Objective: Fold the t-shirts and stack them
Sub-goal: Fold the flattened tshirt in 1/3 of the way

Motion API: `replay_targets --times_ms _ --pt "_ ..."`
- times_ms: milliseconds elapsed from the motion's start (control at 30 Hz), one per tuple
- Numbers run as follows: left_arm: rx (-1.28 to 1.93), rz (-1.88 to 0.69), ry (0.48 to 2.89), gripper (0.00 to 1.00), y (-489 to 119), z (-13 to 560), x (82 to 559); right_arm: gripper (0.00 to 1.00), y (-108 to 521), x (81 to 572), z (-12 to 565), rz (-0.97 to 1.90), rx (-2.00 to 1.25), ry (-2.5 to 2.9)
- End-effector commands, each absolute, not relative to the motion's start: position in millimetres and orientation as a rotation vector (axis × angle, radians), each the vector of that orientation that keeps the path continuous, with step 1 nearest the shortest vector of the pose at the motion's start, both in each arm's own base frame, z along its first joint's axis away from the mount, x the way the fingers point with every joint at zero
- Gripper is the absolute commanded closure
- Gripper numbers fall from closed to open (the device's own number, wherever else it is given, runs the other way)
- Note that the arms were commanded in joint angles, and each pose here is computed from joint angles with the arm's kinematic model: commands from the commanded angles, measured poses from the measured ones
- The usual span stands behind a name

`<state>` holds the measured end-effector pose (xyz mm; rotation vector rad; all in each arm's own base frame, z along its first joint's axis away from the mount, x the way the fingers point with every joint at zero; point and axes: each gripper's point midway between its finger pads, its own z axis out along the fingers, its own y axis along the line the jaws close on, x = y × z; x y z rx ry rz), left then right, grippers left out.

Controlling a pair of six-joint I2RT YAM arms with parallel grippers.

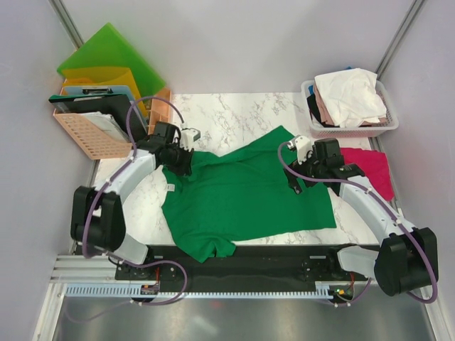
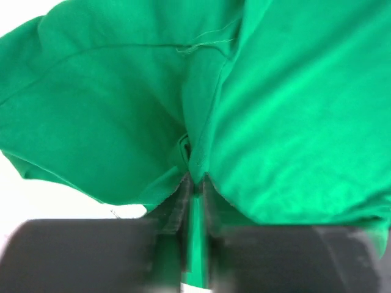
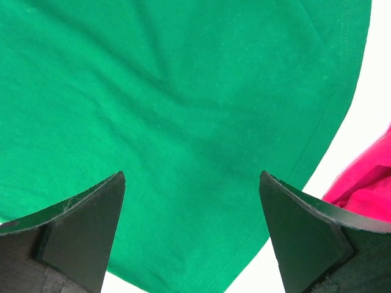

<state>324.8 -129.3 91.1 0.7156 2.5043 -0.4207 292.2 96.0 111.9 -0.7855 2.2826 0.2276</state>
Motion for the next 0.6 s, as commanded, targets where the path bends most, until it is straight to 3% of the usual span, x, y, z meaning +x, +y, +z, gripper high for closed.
replay_targets --times_ms 0,67,100,300,567 --pt "0.689 -0.524 2.459 0.73 -137.9 113.3 298.9 0.02 98.7 299.2 116.1 0.231 -0.800 2.253" --pt "0.712 -0.500 2.454 0.34 -133.7 112.5 294.2 0.02 99.0 299.1 115.2 0.233 -0.803 2.254" --pt "0.720 -0.483 2.455 0.30 -130.6 111.3 290.7 0.02 99.0 299.1 114.8 0.233 -0.803 2.256" --pt "0.736 -0.377 2.460 0.25 -116.9 100.1 293.4 0.02 99.2 298.3 114.8 0.237 -0.800 2.258" --pt "0.683 -0.339 2.519 0.30 -114.0 77.8 306.4 0.02 100.4 296.1 113.7 0.249 -0.809 2.260"
